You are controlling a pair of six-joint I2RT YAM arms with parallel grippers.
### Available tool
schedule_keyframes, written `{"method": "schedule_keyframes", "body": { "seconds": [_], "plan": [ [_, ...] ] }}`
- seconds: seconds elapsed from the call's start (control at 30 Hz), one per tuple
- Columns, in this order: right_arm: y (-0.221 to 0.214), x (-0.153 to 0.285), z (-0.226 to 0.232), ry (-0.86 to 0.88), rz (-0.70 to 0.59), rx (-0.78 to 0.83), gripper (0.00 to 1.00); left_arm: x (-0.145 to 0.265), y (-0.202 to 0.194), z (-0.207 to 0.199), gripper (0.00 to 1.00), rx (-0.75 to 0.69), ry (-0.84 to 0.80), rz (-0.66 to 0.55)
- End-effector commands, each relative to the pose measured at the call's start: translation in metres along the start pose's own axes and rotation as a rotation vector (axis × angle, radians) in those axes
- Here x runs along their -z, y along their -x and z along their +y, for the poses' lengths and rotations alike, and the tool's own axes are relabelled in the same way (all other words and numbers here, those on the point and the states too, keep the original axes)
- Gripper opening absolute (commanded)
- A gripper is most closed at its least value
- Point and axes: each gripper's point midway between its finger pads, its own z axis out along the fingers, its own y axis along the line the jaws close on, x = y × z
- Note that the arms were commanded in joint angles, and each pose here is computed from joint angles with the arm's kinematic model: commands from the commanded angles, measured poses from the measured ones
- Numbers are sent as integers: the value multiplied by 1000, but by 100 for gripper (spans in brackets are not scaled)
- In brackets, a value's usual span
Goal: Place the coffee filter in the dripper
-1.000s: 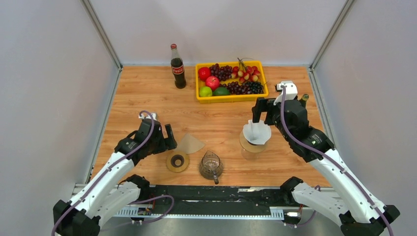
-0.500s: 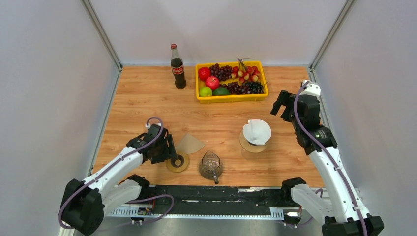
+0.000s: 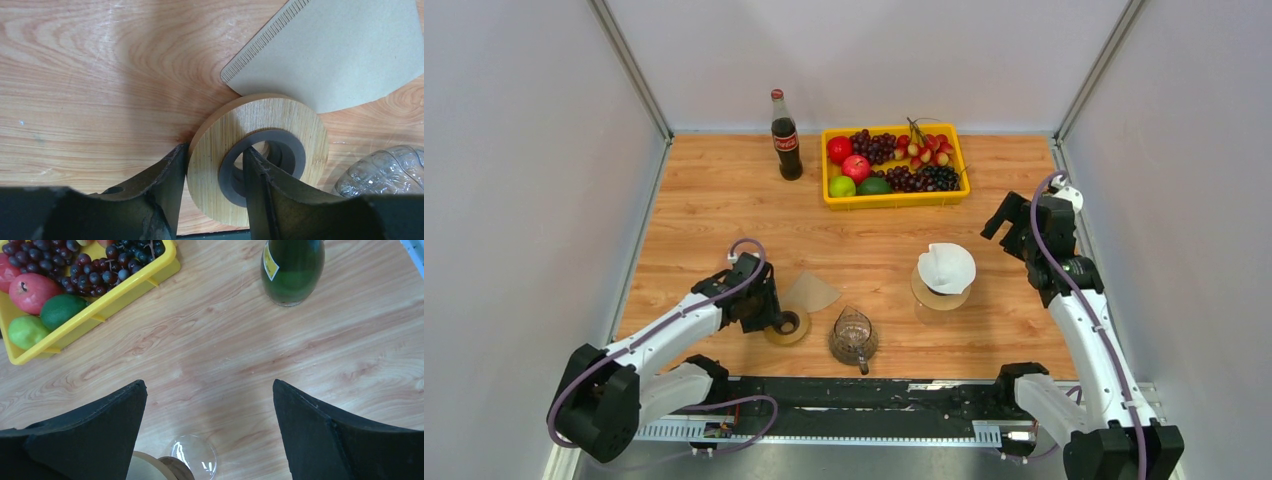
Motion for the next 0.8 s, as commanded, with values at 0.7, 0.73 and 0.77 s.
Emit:
{"method": "schedule_keyframes", "body": {
  "seconds": [0.7, 0.73, 0.77],
  "plan": [
    [-42, -18, -24, -55, 85, -7, 100, 73, 45, -63, 22, -70, -306, -203],
    [-43, -18, -23, -51, 90, -7, 100, 82, 50, -73, 22, -80, -357, -224],
    [-45, -18, -23, -49, 97, -7, 100, 87, 52, -78, 22, -90, -381, -233]
  ]
}}
